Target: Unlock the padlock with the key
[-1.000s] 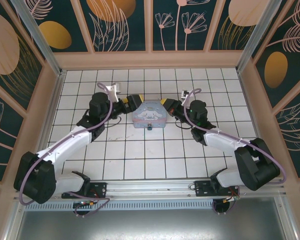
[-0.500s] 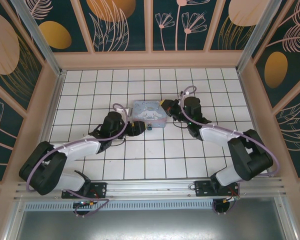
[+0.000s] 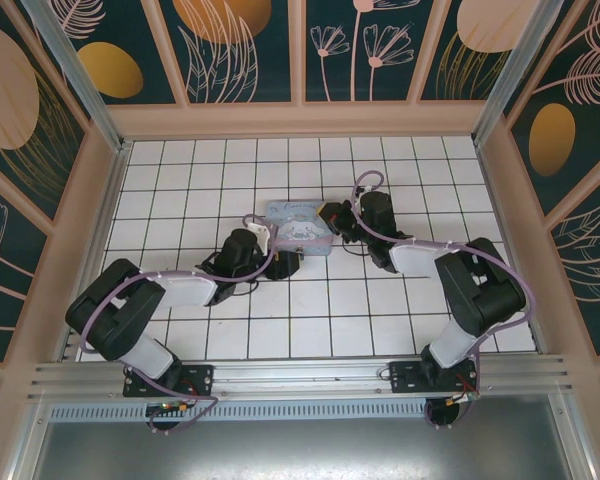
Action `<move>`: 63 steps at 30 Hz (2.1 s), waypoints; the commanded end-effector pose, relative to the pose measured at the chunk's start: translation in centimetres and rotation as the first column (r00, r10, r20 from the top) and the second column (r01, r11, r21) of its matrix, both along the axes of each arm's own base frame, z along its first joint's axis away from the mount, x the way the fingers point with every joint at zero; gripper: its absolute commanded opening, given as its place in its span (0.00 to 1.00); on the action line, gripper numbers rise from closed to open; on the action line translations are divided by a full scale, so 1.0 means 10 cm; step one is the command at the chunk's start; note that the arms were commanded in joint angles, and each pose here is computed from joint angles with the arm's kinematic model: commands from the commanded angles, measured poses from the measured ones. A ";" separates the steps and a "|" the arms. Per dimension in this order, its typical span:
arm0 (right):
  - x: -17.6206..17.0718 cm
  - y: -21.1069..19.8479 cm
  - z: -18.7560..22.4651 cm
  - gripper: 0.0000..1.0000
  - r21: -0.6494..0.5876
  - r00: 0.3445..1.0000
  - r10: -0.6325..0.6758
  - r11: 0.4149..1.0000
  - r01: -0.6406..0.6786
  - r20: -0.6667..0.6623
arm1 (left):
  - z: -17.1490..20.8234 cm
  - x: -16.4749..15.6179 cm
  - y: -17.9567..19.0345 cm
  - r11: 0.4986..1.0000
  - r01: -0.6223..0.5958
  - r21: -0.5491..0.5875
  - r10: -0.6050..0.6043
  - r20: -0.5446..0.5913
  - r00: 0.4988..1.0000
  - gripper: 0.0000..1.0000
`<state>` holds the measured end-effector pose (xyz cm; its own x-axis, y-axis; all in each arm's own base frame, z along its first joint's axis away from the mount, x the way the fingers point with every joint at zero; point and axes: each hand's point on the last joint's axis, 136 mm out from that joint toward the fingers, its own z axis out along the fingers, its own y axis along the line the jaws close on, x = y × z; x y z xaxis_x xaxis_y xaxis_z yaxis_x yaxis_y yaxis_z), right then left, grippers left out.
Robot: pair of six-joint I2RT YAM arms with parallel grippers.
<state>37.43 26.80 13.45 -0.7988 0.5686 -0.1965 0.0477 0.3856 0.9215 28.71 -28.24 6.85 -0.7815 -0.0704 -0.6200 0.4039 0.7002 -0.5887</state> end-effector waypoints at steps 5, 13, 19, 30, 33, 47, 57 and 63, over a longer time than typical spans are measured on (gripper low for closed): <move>0.13 0.04 0.03 0.00 0.047 1.000 0.009 0.999 -0.009 0.015 | -0.02 0.11 -0.12 1.000 0.016 -0.019 -0.014 0.065 0.998 0.69; 0.14 0.03 -0.06 0.00 0.053 1.000 0.004 0.999 -0.004 -0.009 | -0.17 0.14 -0.20 0.999 0.022 -0.039 -0.019 0.063 0.998 0.66; 0.12 0.01 -0.12 0.00 0.055 1.000 -0.002 0.998 0.003 -0.019 | -0.23 0.16 -0.24 0.999 0.014 -0.038 -0.012 0.074 0.997 0.66; 0.08 -0.01 -0.22 0.00 0.053 0.999 -0.001 0.999 0.003 -0.037 | -0.33 0.24 -0.32 1.000 0.027 -0.012 -0.026 0.085 0.996 0.65; 0.08 0.00 -0.24 0.00 0.054 0.999 0.002 0.999 0.000 -0.041 | -0.37 0.27 -0.31 1.000 0.012 0.023 -0.014 0.093 0.996 0.64; 0.06 -0.02 -0.32 0.00 0.055 0.998 0.003 0.998 0.000 -0.057 | -0.48 0.38 -0.40 0.997 0.021 0.075 -0.028 0.097 0.995 0.65; 0.05 -0.04 -0.36 0.00 0.054 0.998 0.000 0.999 0.004 -0.063 | -0.34 0.32 -0.62 0.995 0.090 -0.041 -0.088 0.049 0.995 0.64; 0.05 -0.05 -0.39 0.00 0.054 0.998 -0.001 0.999 0.005 -0.069 | -0.26 0.32 -0.70 0.990 0.092 -0.108 -0.089 0.029 0.996 0.65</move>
